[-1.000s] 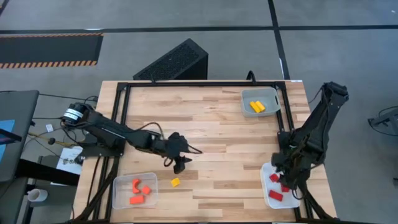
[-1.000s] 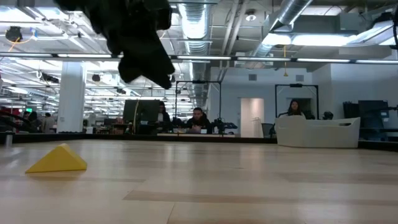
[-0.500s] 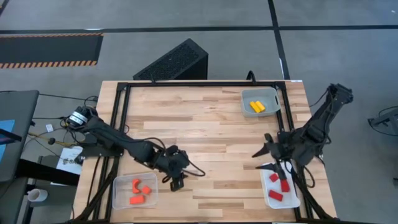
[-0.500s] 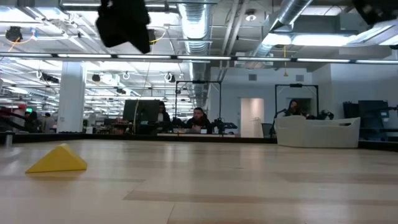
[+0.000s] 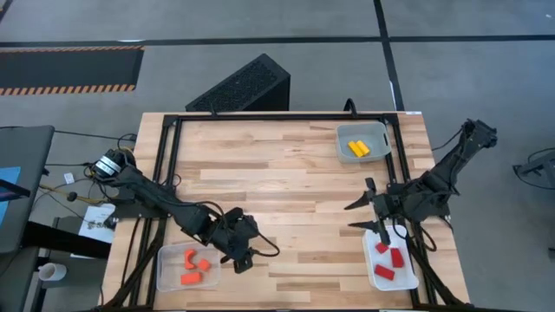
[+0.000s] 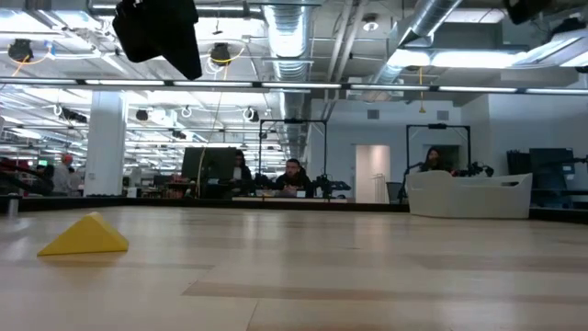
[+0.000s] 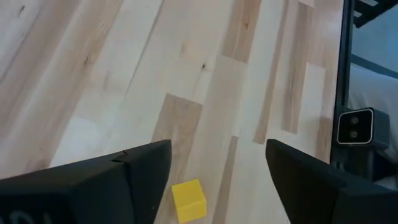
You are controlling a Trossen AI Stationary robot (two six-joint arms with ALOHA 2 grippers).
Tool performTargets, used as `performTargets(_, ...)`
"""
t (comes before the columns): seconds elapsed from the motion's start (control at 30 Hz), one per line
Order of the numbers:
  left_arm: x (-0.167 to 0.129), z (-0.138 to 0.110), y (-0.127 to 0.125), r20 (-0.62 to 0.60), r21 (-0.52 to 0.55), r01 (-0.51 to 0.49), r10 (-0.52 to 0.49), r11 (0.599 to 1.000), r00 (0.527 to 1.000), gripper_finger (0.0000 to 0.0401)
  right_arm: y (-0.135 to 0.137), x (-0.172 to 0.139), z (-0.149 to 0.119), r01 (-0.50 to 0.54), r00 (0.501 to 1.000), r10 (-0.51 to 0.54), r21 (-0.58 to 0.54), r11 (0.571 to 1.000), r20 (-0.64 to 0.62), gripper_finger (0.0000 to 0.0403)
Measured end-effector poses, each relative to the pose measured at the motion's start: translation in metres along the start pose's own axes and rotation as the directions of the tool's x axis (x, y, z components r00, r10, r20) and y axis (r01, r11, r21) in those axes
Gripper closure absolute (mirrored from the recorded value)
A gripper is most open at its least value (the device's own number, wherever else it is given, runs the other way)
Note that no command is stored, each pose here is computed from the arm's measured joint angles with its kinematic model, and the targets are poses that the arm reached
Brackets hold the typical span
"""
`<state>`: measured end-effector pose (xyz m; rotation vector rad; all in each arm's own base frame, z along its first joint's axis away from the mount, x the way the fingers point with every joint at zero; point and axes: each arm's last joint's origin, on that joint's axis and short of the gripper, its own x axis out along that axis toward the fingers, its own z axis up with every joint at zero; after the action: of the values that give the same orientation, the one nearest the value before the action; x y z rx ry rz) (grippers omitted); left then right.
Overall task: Sort & place blocks by color
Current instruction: Put the yellow block into the gray bin
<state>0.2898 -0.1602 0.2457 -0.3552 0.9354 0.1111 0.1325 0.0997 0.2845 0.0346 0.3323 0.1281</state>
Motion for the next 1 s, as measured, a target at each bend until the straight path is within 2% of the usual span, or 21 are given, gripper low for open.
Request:
performTargets(0.17,0.0,-0.002,-0.001,-0.006,-0.008,-0.001,0.001,1.0,1.0,0.0115,-0.001,0.006,-0.001,0.026,1.0,-0.027,-0.007,1.0,-0.014,0.0165)
performTargets(0.37,0.004,-0.01,0.012,-0.079,-0.093,-0.09,0.083,0.992,0.993,0.0076,-0.001,0.015,-0.004,0.052,0.998,-0.052,-0.021,0.998,-0.04,0.0165)
performTargets(0.67,0.022,-0.032,0.027,-0.166,-0.16,-0.108,0.081,0.981,0.983,0.0072,0.002,0.022,-0.006,0.058,0.997,-0.06,-0.038,0.998,-0.053,0.0165)
performTargets(0.8,0.027,-0.034,0.025,-0.145,-0.166,-0.09,0.065,0.982,0.987,0.0072,0.002,0.022,-0.006,0.058,0.997,-0.06,-0.04,0.998,-0.053,0.0165)
performTargets(0.87,0.036,-0.035,0.021,-0.15,-0.148,-0.08,0.058,0.986,0.987,0.0072,0.002,0.022,-0.006,0.058,0.997,-0.06,-0.042,0.997,-0.052,0.0165)
performTargets(1.0,0.061,-0.041,0.014,-0.265,-0.087,-0.114,0.088,0.99,0.96,0.0072,0.002,0.022,-0.006,0.057,0.997,-0.059,-0.041,0.998,-0.05,0.0165)
